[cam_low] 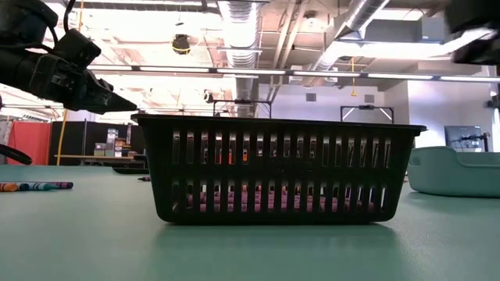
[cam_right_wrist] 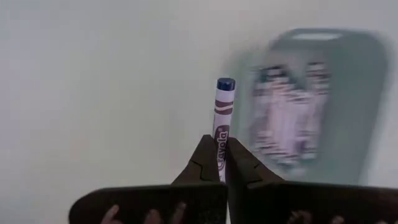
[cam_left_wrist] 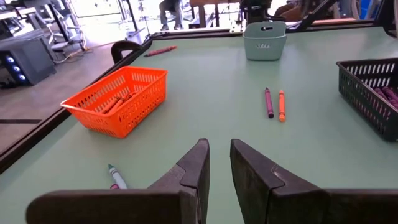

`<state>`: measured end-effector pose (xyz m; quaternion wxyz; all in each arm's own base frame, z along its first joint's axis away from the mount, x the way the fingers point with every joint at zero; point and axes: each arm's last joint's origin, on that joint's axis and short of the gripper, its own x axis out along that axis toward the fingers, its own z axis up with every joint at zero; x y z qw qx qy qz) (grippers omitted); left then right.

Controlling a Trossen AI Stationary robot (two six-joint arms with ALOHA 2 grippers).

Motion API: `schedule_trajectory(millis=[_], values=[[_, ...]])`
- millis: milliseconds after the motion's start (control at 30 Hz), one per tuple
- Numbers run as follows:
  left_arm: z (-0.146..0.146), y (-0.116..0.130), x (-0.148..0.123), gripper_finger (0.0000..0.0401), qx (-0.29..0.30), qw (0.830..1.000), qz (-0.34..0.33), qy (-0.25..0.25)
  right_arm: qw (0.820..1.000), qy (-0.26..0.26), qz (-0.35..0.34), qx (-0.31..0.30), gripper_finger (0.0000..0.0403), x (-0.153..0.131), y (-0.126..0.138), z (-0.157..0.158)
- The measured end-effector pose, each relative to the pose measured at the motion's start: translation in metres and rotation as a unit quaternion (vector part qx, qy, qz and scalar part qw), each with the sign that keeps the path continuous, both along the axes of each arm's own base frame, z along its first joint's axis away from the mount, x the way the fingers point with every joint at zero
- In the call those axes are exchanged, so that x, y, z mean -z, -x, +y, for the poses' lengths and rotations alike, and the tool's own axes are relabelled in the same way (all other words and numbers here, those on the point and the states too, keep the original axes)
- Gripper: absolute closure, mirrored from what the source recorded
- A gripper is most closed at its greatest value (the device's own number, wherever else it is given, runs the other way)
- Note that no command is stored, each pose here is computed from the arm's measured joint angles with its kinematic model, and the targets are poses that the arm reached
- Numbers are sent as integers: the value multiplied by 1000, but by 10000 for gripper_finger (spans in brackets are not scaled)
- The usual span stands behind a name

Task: Sort crayons
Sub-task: Put the blue crayon into the blue bin

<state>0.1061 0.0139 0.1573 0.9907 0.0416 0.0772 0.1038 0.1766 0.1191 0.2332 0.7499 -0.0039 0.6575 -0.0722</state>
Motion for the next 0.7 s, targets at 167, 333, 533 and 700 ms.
schedule_trajectory(millis=[167, 333, 533, 700], values=[[0, 0, 0, 347, 0, 1000, 0, 0, 999, 27, 17, -25, 400, 5, -15, -19], [0, 0, 0, 347, 0, 1000, 0, 0, 998, 42, 53, -15, 400, 17, -31, -37], [0, 0, 0, 347, 0, 1000, 0, 0, 992, 59, 111, 26, 383, 31, -40, -55], [0, 0, 0, 347, 0, 1000, 0, 0, 984, 70, 156, 38, 357, 39, -42, -63]])
